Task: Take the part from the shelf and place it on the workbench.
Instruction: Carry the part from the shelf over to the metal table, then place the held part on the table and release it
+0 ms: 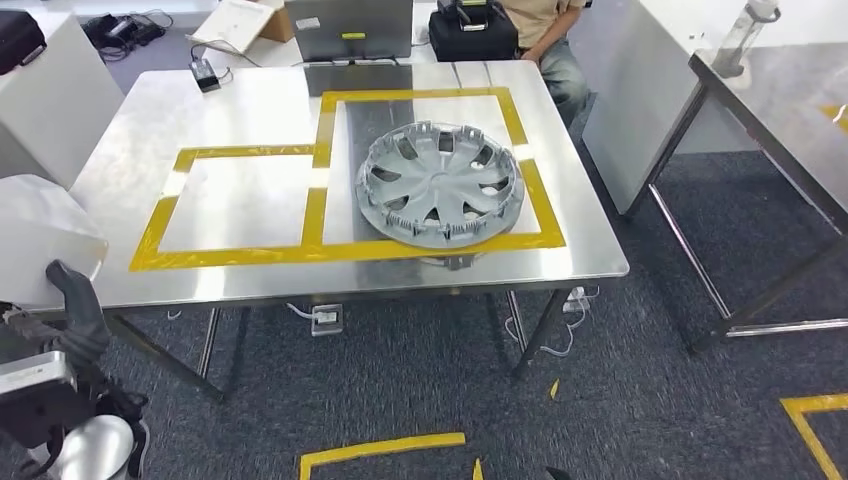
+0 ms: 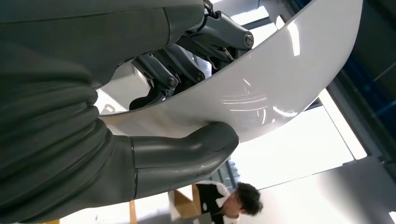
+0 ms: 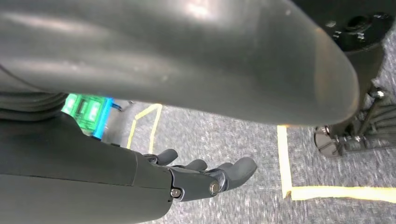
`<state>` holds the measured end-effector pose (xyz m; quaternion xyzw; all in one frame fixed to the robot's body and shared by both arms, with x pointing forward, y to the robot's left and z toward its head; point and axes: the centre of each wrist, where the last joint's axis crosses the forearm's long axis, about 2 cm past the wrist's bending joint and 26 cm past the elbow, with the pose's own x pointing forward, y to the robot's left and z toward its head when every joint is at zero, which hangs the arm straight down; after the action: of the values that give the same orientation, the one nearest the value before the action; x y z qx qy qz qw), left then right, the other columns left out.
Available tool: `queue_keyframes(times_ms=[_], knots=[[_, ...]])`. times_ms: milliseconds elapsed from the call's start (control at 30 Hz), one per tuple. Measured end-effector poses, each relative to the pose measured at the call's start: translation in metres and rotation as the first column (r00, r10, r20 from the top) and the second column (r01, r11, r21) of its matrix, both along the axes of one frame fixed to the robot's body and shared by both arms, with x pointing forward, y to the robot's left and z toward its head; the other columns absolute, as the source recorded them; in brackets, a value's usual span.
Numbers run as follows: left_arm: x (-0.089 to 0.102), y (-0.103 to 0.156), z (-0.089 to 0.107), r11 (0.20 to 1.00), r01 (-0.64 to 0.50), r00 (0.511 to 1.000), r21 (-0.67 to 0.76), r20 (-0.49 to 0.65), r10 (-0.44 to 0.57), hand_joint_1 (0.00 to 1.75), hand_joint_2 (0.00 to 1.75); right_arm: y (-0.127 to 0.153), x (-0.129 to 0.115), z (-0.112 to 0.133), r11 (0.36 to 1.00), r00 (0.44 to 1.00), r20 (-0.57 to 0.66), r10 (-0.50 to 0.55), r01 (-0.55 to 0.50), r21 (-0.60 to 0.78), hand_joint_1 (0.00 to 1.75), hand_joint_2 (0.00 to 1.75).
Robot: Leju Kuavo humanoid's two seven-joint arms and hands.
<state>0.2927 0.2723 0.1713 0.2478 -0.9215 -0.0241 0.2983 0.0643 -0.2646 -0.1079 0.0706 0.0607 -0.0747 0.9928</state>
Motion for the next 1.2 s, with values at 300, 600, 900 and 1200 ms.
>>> queue_keyframes(times_ms=[300, 600, 900, 1200], knots=[[0.002, -0.002, -0.005, 1.0, 0.015, 1.0, 0.026, -0.026, -0.014, 1.75, 1.75, -0.001, 0.002, 0.0, 1.0, 1.0, -0.003, -0.011, 0.011, 0.002, 0.0, 0.0], [0.008, -0.005, -0.018, 0.973, -0.093, 0.993, 0.211, -0.048, 0.105, 1.75, 1.75, -0.001, -0.002, 0.0, 0.999, 0.999, 0.002, -0.038, 0.038, -0.007, 0.0, 0.0], [0.024, -0.006, -0.029, 0.77, -0.262, 0.95, 0.582, 0.017, 0.31, 1.75, 1.75, -0.002, -0.005, -0.001, 0.998, 0.998, -0.011, -0.057, 0.057, -0.006, 0.0, 0.0], [0.064, 0.019, -0.035, 0.725, -0.277, 0.921, 0.631, -0.041, 0.387, 1.75, 1.75, 0.001, -0.006, -0.001, 0.998, 0.998, -0.009, -0.055, 0.055, 0.012, 0.0, 0.0]])
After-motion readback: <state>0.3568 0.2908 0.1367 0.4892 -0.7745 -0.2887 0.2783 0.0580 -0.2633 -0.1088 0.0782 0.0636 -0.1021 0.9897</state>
